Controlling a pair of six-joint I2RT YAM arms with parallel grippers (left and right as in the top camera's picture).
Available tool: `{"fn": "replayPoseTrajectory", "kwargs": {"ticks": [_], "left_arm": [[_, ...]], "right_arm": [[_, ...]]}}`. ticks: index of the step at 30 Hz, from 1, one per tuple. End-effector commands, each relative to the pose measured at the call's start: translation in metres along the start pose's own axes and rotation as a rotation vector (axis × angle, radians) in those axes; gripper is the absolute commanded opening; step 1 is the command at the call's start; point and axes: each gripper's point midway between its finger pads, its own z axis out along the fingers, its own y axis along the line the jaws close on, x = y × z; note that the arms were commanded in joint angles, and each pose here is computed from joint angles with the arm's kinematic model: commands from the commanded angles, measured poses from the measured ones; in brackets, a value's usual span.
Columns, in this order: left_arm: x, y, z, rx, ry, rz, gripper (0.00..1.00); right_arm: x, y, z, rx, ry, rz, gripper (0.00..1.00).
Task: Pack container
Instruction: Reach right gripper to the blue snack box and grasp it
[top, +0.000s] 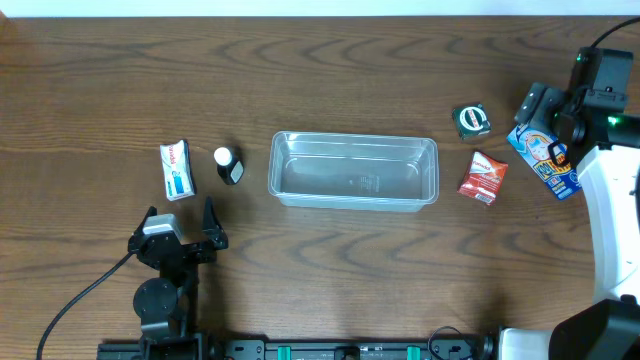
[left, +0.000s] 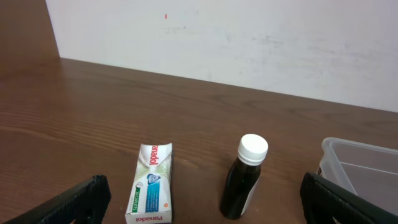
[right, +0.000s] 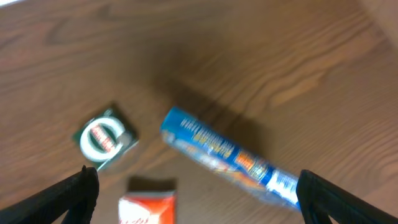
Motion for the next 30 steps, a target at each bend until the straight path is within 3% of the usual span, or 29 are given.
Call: {"fn": "replayPoseTrajectory", "kwargs": {"ticks": [1,8,14,24,30], "left_arm": [[0.015,0.002,0.001,-0.005,0.046,0.016,0.98],[0.015,0.002,0.001,-0.005,0.046,0.016,0.98],[0.015,0.002,0.001,-0.005,0.046,0.016,0.98],[0.015,0.002,0.001,-0.005,0.046,0.016,0.98],[0.015,0.002,0.001,-0.005,0.046,0.016,0.98]], "right_arm": [[-0.012,-0.02,0.009,0.101,-0.028,-0.127,0.97],[0.005,-0.027,0.037,0.079,0.067,-0.33,0.99],[0.036,-0.022,0.056,-0.028,0.196,-0.33,0.99],[0.054,-0.028,0.085,-0.028,0.267,-0.352,0.99],[0.077,-0.032,0.112,-0.041,0.348,-0.34,0.88]]}}
